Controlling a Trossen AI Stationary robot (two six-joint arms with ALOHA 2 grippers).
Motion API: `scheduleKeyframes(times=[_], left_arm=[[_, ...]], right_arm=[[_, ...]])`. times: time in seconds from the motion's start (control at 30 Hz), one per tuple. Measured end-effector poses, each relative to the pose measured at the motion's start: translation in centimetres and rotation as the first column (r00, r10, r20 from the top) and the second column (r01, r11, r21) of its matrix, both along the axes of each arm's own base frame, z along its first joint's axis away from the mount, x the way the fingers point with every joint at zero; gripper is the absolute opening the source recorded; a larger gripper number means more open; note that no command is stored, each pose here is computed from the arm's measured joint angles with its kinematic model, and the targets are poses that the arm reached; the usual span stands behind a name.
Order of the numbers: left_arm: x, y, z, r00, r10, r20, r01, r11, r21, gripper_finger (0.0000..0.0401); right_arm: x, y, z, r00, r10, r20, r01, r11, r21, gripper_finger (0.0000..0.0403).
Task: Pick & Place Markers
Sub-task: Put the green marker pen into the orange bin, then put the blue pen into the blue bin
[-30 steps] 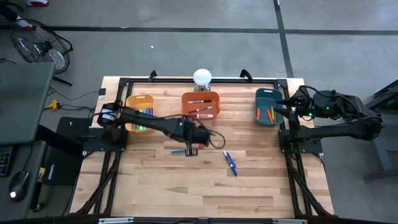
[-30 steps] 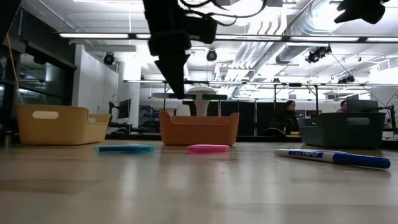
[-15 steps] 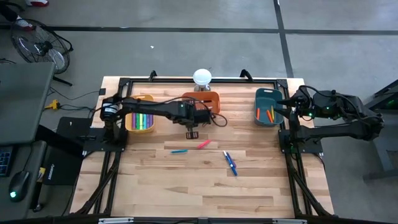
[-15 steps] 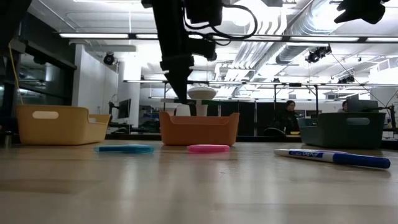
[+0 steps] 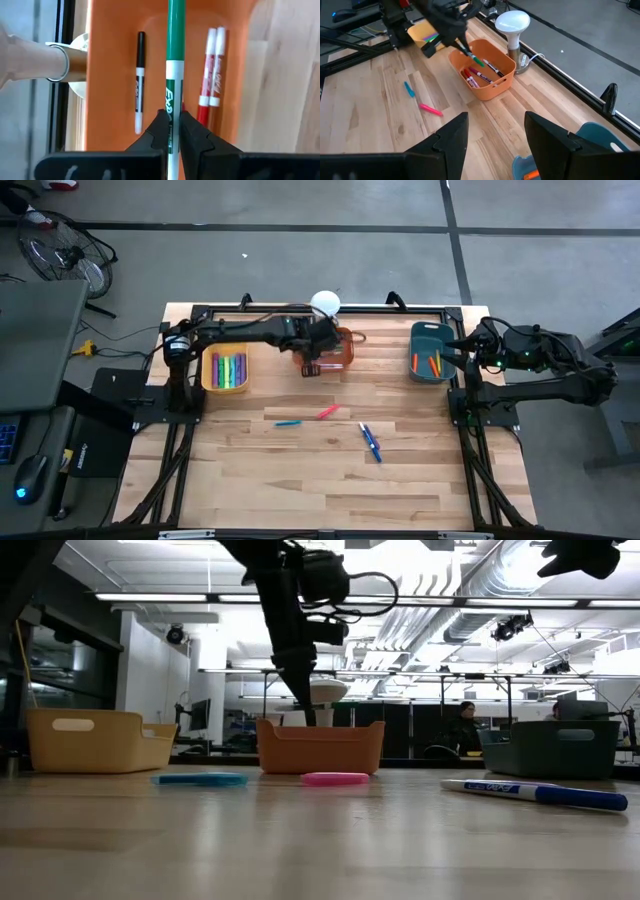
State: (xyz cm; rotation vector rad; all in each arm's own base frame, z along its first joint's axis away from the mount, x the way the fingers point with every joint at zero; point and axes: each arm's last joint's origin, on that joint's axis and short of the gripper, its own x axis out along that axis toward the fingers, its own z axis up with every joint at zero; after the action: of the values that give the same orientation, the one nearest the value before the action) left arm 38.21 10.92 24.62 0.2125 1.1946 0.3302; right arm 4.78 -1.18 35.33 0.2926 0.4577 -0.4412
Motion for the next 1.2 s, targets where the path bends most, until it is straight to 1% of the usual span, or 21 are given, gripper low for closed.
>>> scheduleKeyframes(times=[0.17,0.27,0.43,0.6,0.93,1.2], left_arm=[[-0.5,2.5,0.0,0.999,-0.014,0.029,0.015,0.998,-0.058,0.0012],[-0.4,3.5,-0.9,0.998,-0.038,0.043,0.043,0.992,-0.121,0.0001],[-0.3,4.4,-2.4,0.999,-0.033,0.017,0.036,0.981,-0.189,0.0005],[-0.1,4.1,-3.0,0.999,-0.033,-0.001,0.032,0.981,-0.193,0.0004],[0.1,3.6,-3.1,1.000,-0.024,-0.011,0.022,0.983,-0.183,0.0001],[0.3,2.2,-3.2,0.999,-0.044,-0.032,0.037,0.979,-0.202,0.0000]], right_arm=[[0.0,0.0,0.0,1.000,0.000,0.000,0.000,1.000,0.000,0.0183],[0.0,0.0,0.0,1.000,-0.004,0.002,0.004,1.000,0.007,0.0183],[0.0,0.0,0.0,1.000,-0.013,0.008,0.013,1.000,0.021,0.0183],[0.0,0.0,0.0,1.000,-0.018,0.007,0.018,0.999,0.031,0.0183],[0.0,0.0,0.0,1.000,-0.019,0.013,0.019,0.999,0.047,0.0183],[0.0,0.1,0.0,1.000,-0.006,0.014,0.005,0.998,0.055,0.0183]])
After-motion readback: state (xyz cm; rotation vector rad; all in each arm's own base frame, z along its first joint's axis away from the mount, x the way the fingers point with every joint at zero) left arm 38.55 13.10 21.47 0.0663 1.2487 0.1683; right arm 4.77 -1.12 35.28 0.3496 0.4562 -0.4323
